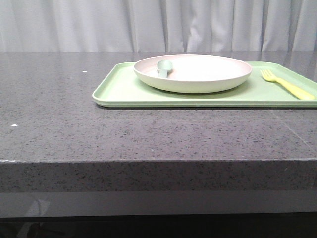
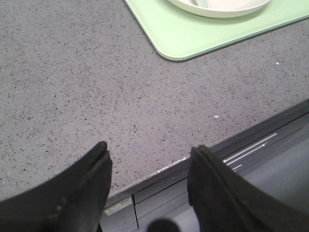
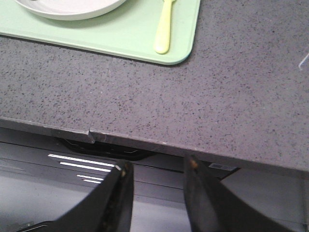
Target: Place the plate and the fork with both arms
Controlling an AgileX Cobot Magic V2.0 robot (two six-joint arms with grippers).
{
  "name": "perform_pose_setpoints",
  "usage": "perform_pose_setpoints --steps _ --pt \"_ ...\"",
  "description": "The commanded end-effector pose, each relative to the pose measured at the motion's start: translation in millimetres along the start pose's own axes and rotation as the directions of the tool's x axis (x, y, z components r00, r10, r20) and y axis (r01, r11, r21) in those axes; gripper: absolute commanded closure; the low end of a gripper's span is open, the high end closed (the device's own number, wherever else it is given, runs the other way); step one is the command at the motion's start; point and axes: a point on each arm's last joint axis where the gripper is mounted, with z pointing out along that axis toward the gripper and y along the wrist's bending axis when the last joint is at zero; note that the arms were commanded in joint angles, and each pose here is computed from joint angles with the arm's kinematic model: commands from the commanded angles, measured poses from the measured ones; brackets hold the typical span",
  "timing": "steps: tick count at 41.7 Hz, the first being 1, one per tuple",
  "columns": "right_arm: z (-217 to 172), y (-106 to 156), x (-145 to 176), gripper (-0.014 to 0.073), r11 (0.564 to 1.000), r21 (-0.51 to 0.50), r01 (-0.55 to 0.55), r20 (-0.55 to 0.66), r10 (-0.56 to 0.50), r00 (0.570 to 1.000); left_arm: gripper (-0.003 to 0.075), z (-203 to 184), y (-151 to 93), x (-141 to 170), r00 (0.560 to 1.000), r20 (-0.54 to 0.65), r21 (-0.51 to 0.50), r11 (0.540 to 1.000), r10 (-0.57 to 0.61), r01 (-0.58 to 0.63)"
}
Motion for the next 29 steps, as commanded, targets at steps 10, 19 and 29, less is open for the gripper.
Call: perform_pose_setpoints --steps 10,19,29 --pt "-4.1 -1.0 -10.7 0.0516 1.0 0.012 0.007 0.087 -0.008 0.996 0.064 -5.4 -0.5 -12.2 0.995 0.094 0.004 1.0 -0.024 0.024" --pt "-4.1 -0.9 -10.6 0.0708 1.0 0.011 0.007 0.086 -0.008 0.996 0.0741 -5.4 -0.5 -12.2 0.995 0.094 0.005 0.999 -0.036 0.036" --pt "-4.1 -0.6 -10.5 0.0713 1.0 0.007 0.005 0.085 -0.005 0.996 0.0741 -5.4 -0.5 -12.2 0.995 0.094 0.005 0.999 -0.036 0.036"
